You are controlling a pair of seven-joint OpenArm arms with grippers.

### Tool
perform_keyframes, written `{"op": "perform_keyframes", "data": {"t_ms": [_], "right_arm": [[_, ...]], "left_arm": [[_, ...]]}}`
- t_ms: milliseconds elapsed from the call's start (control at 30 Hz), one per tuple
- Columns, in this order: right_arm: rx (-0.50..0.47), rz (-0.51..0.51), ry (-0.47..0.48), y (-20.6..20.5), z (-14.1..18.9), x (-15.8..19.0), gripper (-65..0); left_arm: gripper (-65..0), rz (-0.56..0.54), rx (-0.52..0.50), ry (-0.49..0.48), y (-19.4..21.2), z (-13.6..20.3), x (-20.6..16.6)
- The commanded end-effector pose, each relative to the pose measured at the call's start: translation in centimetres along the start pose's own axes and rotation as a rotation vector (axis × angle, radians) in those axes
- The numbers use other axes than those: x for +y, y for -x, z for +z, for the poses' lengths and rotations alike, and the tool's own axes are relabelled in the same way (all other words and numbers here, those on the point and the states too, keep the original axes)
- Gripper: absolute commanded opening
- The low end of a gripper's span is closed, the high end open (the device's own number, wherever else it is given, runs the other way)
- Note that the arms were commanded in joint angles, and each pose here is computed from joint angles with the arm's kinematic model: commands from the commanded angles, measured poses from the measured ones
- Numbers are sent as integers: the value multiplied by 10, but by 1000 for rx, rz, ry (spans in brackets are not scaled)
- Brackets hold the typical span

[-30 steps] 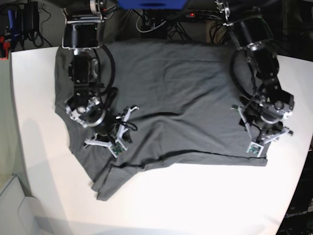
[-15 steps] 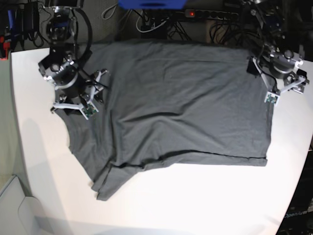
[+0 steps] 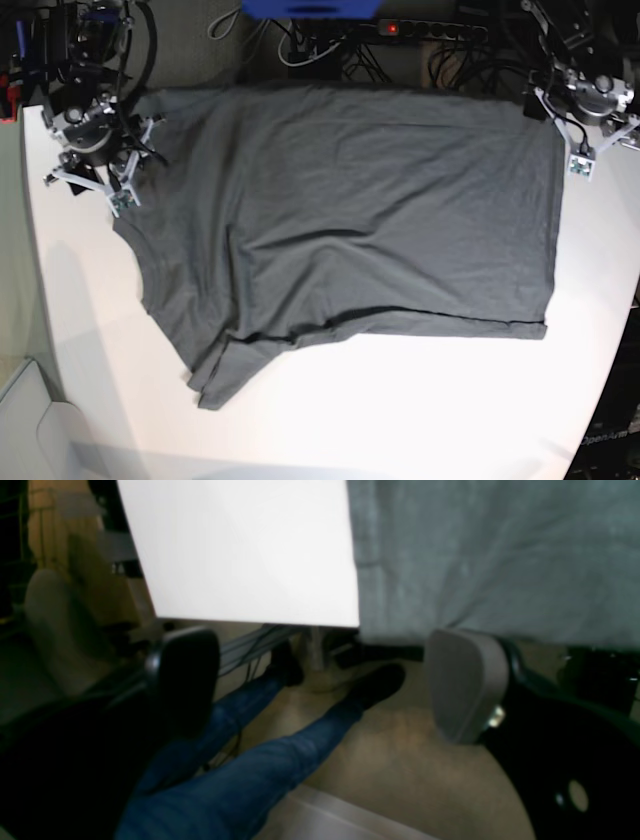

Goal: Layout the t-shirt on the table in an organized manner, then fold the t-shirt properly
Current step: 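Move both grippers to the shirt's shoulder corners at the collar edge, then grasp the two shoulder corners of the grey shirt with both grippers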

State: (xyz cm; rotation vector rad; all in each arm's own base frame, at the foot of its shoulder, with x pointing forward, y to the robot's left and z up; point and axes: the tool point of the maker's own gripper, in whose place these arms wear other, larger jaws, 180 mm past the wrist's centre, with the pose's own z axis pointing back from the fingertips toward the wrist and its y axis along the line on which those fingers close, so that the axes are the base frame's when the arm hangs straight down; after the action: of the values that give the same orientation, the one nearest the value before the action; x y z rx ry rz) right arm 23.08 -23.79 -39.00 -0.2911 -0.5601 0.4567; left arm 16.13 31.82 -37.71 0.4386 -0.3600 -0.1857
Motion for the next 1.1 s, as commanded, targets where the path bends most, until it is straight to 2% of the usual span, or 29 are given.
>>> {"op": "perform_keyframes", "data": {"t_ms": [0,133,300,500,900,967,1067], "right_arm": [[-5,-9,33,2,5,-11,-281],[23,-46,28,15,6,-5,-281],[63,-38,0,33,9,7,-281],[68,-51,-17,35,8,15,-283],[64,-56,-19,33,7,16,-285],[61,-57,-17,32,6,15,-290],[60,-57,-16,31,6,15,-326]], "left_arm": [[-7,-10,15,-19,4,0,7],[-8,-20,44,-1,11,-9,6],[-8,-23,92,37,25,-23,-1],[-9,-27,60,104,19,-40,-20],[-11,3,82,186,28,-60,-43],[-31,20,54,202,23,-59,-46],[-120,44,26,228,17,-58,-49]]}}
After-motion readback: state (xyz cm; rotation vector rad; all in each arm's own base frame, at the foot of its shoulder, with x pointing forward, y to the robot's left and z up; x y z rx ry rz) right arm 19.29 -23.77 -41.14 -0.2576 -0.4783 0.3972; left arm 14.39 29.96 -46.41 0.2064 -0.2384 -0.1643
